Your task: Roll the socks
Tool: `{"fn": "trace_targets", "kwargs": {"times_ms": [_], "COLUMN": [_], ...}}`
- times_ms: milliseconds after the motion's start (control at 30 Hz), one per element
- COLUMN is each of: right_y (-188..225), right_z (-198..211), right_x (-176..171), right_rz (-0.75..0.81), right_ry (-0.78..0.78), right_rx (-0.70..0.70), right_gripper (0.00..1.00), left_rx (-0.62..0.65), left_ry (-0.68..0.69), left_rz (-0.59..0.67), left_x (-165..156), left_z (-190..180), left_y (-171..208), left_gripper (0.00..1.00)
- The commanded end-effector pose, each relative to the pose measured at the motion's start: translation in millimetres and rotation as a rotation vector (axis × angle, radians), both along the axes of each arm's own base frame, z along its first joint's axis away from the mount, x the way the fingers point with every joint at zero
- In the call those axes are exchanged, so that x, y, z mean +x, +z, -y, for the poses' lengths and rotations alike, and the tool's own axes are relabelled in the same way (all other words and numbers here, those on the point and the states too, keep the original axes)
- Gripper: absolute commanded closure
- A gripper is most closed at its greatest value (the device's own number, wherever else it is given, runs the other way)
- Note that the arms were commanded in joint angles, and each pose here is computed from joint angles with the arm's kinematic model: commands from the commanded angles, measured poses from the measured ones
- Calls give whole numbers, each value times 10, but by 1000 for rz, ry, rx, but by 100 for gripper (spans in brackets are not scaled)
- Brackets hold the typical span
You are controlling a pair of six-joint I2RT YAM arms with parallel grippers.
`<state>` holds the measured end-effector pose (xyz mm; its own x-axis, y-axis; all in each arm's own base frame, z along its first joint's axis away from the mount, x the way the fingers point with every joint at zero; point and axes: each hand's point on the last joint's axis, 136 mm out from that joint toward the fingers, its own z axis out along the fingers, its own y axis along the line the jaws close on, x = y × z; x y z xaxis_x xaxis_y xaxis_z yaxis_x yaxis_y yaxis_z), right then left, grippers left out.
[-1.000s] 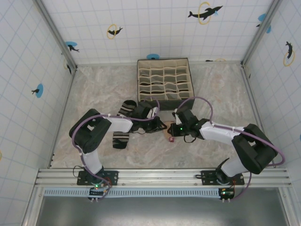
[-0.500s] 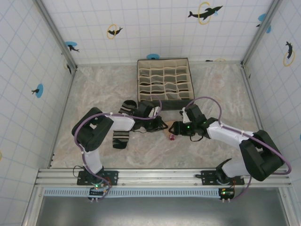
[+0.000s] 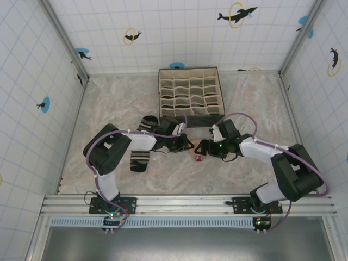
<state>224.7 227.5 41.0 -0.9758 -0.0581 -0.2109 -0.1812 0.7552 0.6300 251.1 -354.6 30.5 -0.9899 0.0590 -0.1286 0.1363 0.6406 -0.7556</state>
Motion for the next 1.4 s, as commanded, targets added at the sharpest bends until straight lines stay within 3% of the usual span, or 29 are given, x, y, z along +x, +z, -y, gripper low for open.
{"fn": "trace_targets", "kwargs": {"times_ms": [0,233,467,567,633,700,800,1100,1367], "right_y": [-145,-339,-465,-477,-466,-436,-331,284,929], "right_z": [-20,-12,10,24,35,49,80,402,605], "right_x": [-140,-211,-233,-214,-195,-167,-85,311,725], "right_rz": [-71,-99,-94,-85,-75,-57,-4,280,528], "right_ry": [24,4,-14,-23,-25,-24,-18,-65,-93], "right_rx": [24,6,-27,-35,-43,-56,-92,-321,-486], "right_gripper": [9,26,57,77,91,98,100,100,100], "left_rx": [212,214,208,203,196,188,177,108,158], "left_ry": [35,37,32,37,38,40,38,23,105], "left_rz": [-77,-82,-84,-82,-75,-65,-50,126,232], "left_x": [-136,-137,-142,-135,-123,-104,-75,276,771], "left_z": [-337,-336,-320,-316,-306,-297,-271,-183,-706], "left_y": [-535,-551,-555,-536,-500,-443,-331,523,955], "left_gripper": [99,100,96,88,78,65,51,40,37]}}
